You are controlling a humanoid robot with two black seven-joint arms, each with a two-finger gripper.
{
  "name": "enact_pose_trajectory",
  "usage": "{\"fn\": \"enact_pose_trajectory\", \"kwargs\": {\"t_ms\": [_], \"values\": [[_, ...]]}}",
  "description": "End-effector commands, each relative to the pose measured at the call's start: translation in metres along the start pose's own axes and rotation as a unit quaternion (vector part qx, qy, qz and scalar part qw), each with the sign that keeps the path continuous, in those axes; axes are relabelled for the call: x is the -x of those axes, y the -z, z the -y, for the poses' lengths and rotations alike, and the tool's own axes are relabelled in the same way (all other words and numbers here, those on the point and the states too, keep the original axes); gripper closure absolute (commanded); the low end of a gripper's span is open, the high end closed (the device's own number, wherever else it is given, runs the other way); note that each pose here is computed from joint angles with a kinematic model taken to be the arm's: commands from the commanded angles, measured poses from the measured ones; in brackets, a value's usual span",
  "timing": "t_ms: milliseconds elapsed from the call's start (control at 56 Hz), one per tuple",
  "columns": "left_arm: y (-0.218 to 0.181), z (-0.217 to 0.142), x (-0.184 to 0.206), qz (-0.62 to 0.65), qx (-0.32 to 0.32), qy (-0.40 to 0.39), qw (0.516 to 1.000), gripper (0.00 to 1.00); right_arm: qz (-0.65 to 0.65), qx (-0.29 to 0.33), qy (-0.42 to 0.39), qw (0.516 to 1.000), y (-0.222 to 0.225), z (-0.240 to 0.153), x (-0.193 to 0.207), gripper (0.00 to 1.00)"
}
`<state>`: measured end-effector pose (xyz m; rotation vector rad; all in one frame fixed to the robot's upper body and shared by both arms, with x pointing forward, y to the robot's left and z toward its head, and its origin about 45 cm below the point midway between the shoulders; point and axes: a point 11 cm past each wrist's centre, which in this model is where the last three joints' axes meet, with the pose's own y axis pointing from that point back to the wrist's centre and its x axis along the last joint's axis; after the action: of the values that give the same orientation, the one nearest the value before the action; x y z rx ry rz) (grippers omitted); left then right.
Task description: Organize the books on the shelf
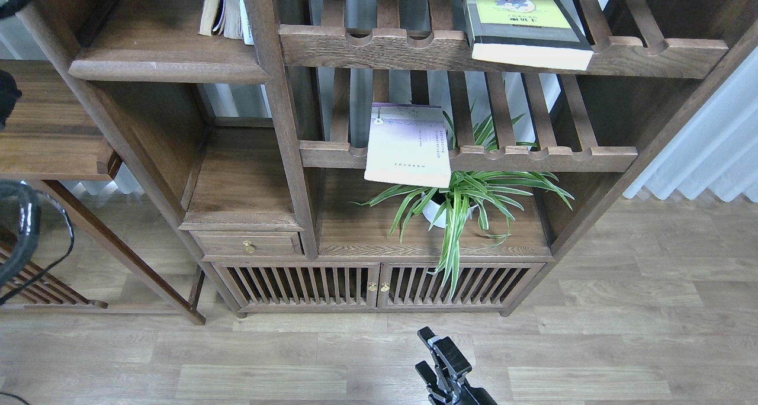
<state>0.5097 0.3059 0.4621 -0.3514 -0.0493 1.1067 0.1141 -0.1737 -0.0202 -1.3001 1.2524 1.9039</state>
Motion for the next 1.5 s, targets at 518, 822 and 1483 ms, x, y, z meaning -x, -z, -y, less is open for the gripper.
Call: {"fn": "enact_pose_trajectory", "kwargs": {"t_ms": [518,822,1483], "values": [[0.008,0.024,-0.007,0.066,-0.037,-0.015,0.997,0.95,0.0,-0.01,0.007,1.0,0.003,0.002,0.004,0.01],[0.027,0.024,-0.005,0.087,-0.057,-0.01,0.995,0.95,0.0,-0.019,0.008,1.0,0.006,0.003,0.005,0.01],[-0.002,0.017,-0.019,0.131,-0.049,-0.014,0.99,0.94,0.0,-0.039,0.011,0.999,0.014,0.003,0.007,0.01]]}}
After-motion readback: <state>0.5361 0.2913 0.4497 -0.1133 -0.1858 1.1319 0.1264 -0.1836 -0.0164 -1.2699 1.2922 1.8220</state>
